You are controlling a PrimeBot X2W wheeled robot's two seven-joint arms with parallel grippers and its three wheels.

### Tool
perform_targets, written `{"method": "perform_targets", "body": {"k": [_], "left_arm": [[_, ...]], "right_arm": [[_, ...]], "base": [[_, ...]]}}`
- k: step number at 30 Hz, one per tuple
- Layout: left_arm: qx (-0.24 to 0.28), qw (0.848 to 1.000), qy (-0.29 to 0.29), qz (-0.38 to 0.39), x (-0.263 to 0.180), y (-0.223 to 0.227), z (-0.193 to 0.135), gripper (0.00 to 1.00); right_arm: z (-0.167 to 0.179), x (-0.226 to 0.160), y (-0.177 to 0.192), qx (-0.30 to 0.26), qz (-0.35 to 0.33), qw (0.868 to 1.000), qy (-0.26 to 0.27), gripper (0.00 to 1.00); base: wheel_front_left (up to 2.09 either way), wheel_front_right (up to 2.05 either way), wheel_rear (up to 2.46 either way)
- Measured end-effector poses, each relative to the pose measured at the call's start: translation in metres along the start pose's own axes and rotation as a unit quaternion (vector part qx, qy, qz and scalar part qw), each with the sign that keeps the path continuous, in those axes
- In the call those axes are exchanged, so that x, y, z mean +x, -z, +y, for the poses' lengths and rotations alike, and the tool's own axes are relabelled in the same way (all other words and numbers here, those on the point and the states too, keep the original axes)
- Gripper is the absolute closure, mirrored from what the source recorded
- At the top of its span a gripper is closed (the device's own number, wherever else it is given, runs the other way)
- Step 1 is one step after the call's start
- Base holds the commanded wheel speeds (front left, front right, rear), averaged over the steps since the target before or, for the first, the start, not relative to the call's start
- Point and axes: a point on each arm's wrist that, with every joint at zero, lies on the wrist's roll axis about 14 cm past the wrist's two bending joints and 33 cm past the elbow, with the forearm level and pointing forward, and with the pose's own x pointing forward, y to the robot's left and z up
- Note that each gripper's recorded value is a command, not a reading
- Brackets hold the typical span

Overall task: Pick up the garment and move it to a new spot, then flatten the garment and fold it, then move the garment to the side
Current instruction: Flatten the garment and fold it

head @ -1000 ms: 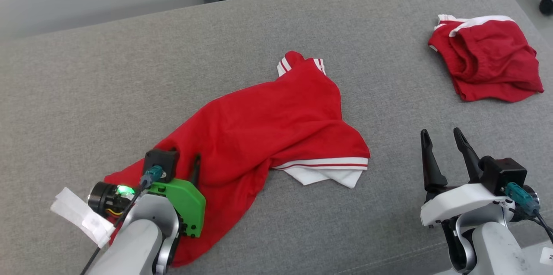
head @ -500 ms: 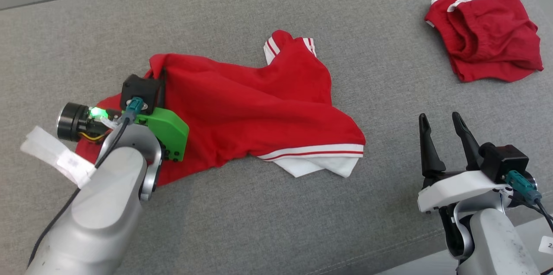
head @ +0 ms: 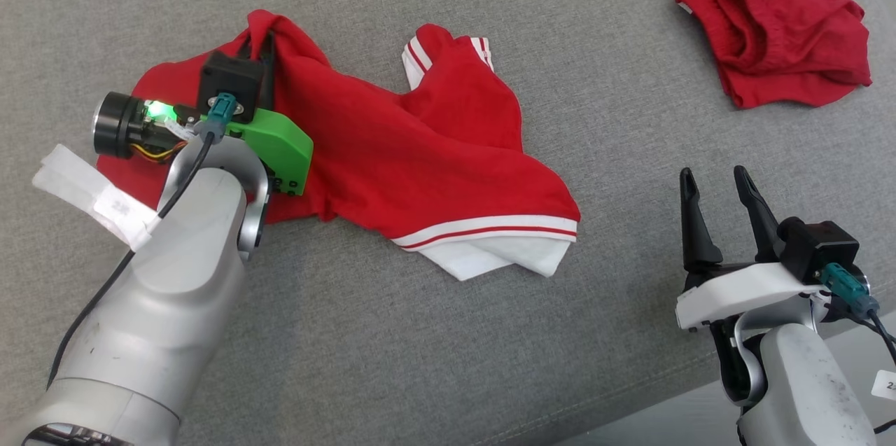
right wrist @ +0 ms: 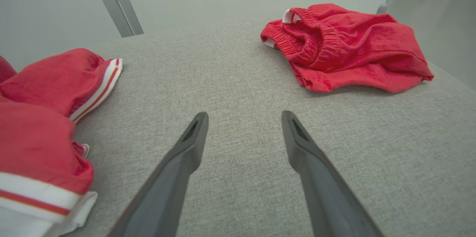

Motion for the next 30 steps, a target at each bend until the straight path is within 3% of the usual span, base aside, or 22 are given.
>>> {"method": "perform_targets", "body": {"k": [9,14,24,30], "left_arm": [[-0.040,0.999,-0.003,-0.025,-0.017,-0.016,-0.008,0.00],[-0.077,0.995,-0.050,-0.043,-0.050,-0.019,0.009,0.00],[-0.138,0.975,-0.165,0.048,-0.145,0.058,0.045,0.00],[-0.165,0.967,-0.177,0.073,-0.153,0.074,0.049,0.00]], "right_arm": [[0.002,-0.002,-0.010,-0.001,-0.015,1.000,-0.004,0.00],[0.017,-0.001,-0.017,0.004,-0.026,0.999,-0.024,0.00],[0.048,0.001,-0.031,0.012,-0.042,0.997,-0.068,0.00],[0.052,0.000,-0.032,0.010,-0.042,0.996,-0.073,0.00]], "base": [[0.00,0.00,0.00],[0.00,0.00,0.00],[0.00,0.00,0.00],[0.00,0.00,0.00]]}}
